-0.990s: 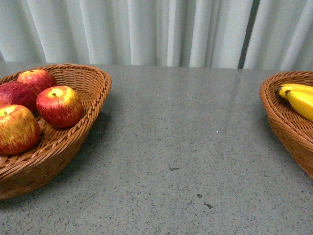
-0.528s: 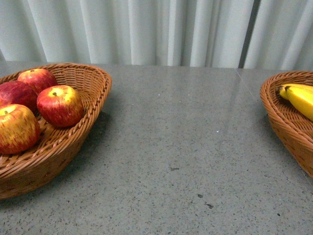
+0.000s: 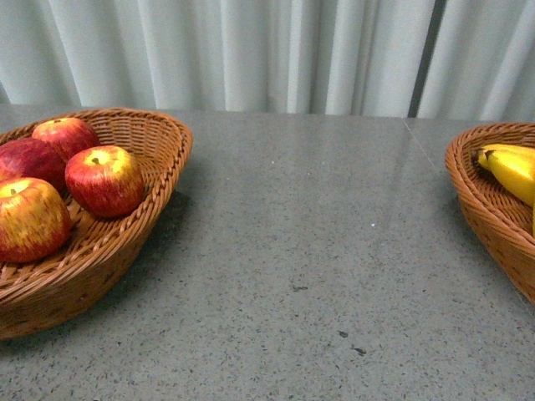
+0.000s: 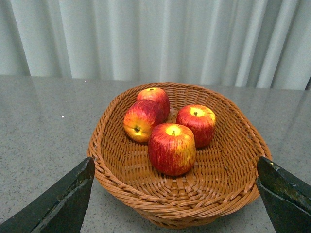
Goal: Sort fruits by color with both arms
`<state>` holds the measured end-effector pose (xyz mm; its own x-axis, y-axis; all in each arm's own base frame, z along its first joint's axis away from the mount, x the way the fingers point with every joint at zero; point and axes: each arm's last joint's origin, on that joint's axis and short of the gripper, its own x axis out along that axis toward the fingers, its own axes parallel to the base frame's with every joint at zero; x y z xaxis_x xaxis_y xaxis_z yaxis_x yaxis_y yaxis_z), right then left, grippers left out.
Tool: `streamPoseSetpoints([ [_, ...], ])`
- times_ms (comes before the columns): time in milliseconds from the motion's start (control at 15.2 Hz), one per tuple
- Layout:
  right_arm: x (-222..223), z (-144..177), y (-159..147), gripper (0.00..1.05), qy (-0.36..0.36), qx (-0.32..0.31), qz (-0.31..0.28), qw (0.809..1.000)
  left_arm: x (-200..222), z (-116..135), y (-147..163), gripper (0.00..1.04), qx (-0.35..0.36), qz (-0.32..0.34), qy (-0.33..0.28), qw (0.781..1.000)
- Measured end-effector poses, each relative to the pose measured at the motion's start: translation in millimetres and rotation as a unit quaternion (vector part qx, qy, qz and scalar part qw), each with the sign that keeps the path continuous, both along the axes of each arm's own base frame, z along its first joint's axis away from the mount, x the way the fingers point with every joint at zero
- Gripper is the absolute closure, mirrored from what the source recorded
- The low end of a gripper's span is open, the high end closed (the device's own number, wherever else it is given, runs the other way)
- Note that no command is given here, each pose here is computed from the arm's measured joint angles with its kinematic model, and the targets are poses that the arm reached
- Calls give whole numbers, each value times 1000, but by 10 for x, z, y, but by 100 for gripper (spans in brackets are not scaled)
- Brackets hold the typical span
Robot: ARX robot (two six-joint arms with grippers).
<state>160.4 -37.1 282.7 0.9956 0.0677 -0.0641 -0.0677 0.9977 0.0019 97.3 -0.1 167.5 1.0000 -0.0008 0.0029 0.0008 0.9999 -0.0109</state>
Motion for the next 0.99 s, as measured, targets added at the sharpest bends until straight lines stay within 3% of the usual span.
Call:
streamPoseSetpoints([
  [132,-414,-275,86,67,4,2,-39,999,0,0,0,7,0,0,0,1000],
  [330,-641,-466,218,103,-39,-9,-33,999,0,-1,0,7,0,1,1,1000],
  [528,-624,-724,305,103,-26,-5,-41,999,0,0,0,7,0,0,0,1000],
  [990,-630,-971,371,103,-33,-4,-34,999,0,0,0,7,0,0,0,1000],
])
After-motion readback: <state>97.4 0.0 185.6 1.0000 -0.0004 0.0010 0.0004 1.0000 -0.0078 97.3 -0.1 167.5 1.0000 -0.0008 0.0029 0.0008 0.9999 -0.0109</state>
